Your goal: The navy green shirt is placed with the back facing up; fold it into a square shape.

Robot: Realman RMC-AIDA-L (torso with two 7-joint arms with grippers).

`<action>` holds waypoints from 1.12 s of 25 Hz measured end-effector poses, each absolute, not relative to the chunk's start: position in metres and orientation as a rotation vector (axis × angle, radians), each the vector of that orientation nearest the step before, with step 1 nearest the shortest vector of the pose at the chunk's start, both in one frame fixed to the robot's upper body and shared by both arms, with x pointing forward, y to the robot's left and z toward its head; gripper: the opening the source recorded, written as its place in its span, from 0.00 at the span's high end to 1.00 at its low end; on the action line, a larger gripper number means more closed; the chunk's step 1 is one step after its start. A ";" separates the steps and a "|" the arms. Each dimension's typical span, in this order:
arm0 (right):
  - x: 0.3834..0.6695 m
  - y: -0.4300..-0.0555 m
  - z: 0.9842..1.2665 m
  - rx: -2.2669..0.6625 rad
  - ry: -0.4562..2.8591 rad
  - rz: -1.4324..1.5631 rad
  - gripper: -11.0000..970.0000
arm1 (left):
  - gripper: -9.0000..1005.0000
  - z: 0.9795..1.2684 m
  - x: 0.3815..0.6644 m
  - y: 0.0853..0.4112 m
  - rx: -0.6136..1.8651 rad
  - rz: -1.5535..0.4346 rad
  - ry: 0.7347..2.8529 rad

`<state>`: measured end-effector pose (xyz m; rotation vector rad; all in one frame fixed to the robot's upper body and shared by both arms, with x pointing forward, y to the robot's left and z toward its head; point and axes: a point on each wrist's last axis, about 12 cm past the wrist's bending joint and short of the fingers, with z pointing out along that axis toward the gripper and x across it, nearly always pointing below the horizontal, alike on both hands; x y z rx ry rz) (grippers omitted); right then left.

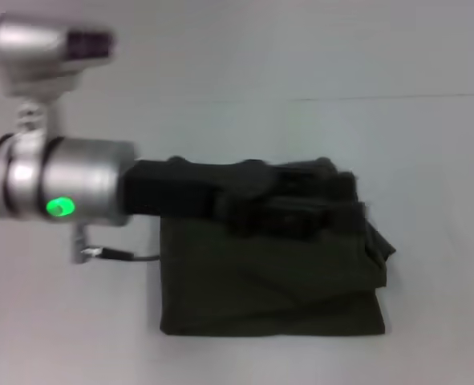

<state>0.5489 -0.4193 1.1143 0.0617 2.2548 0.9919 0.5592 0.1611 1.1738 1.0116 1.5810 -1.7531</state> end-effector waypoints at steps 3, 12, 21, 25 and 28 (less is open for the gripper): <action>0.547 -0.419 1.116 0.006 2.220 0.998 0.05 | 0.29 1.159 0.549 0.192 0.917 -1.710 1.555; 0.551 -0.412 1.124 -0.191 2.113 0.954 0.05 | 0.24 1.134 0.540 0.244 0.716 -1.506 1.561; 0.571 -0.372 1.148 -0.462 1.859 1.019 0.05 | 0.24 1.144 0.554 0.258 0.813 -1.338 1.525; 0.578 -0.346 1.163 -0.688 1.748 1.067 0.05 | 0.24 1.160 0.569 0.270 0.889 -1.296 1.525; 0.580 -0.325 1.165 -0.871 1.686 1.084 0.05 | 0.23 1.159 0.573 0.280 0.920 -1.242 1.510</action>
